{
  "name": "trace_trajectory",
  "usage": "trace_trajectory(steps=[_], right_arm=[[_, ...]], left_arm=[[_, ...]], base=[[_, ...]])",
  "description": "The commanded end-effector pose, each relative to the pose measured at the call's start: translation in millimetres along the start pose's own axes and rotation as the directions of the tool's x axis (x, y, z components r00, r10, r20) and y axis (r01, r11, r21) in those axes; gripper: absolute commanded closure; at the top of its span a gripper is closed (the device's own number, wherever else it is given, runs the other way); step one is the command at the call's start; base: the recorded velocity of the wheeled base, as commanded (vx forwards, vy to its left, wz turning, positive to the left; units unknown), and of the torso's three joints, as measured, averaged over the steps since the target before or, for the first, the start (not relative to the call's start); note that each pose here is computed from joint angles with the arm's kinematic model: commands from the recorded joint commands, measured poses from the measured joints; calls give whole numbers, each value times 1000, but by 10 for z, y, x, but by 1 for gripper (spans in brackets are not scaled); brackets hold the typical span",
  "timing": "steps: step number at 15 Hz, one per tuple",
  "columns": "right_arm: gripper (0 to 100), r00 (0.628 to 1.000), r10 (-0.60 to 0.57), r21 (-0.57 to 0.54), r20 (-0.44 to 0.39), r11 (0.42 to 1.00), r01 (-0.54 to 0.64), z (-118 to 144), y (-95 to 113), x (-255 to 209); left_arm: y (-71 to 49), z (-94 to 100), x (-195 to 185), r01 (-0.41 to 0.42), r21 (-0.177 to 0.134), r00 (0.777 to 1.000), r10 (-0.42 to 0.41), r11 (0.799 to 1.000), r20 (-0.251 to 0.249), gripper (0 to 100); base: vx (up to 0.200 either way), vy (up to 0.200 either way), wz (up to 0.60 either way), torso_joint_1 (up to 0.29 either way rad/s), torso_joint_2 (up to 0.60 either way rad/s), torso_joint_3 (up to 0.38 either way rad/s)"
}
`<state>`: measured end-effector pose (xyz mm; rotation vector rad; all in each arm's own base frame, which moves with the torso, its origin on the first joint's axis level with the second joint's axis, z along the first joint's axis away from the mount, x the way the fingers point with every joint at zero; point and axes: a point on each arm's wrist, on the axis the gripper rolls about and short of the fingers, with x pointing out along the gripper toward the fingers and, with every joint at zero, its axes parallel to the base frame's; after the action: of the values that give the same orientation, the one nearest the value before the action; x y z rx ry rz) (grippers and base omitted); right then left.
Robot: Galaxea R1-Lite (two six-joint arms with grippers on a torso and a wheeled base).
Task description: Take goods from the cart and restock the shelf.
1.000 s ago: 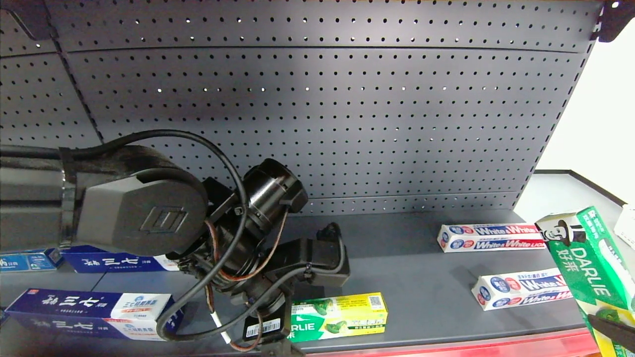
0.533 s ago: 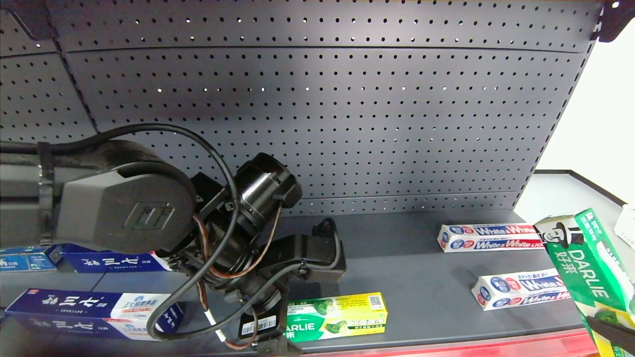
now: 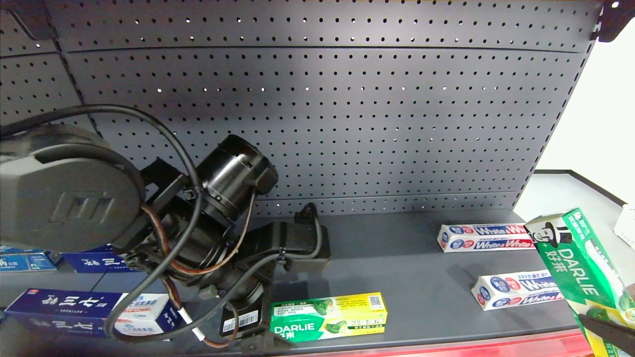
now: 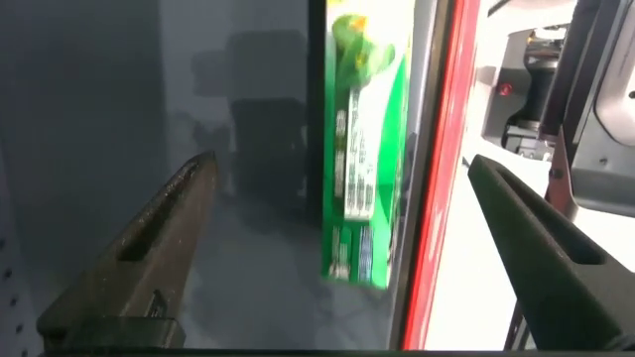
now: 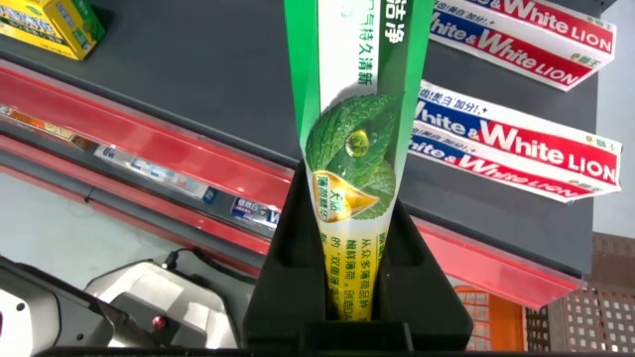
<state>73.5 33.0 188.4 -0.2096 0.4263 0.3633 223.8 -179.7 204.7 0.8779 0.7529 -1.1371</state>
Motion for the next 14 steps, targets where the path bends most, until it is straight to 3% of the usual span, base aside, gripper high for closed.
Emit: trace_trajectory(steps=[1, 5, 7, 11, 12, 13, 14], right_arm=[[100, 1000, 10, -13, -18, 1000, -11, 22, 6, 49], [100, 999, 14, -22, -29, 1000, -15, 45, 11, 116], [100, 999, 16, -29, -36, 999, -17, 67, 16, 166], [100, 999, 29, -52, -46, 998, -32, 175, 22, 284], [100, 998, 35, -53, -52, 998, -37, 176, 24, 301], [100, 998, 40, -66, -57, 997, -43, 190, 26, 324], [100, 997, 40, -78, -65, 996, -45, 197, 28, 346]], left_arm=[[-31, -117, -225, -47, -23, 999, 47, 999, 25, 0], [-155, -358, -424, -84, -61, 996, 86, 995, 27, 0], [-247, -542, -518, -133, -103, 989, 139, 986, 48, 0], [-580, -785, -717, -157, -242, 980, 181, 958, 82, 0], [-645, -838, -739, -158, -260, 979, 185, 953, 85, 0], [-782, -1005, -793, -179, -325, 973, 217, 929, 83, 0], [-883, -1130, -797, -200, -355, 966, 245, 913, 86, 0]], base=[[0, 0, 0, 0, 0, 0], [0, 0, 0, 0, 0, 0], [0, 0, 0, 0, 0, 0], [0, 0, 0, 0, 0, 0], [0, 0, 0, 0, 0, 0], [0, 0, 0, 0, 0, 0], [0, 0, 0, 0, 0, 0]])
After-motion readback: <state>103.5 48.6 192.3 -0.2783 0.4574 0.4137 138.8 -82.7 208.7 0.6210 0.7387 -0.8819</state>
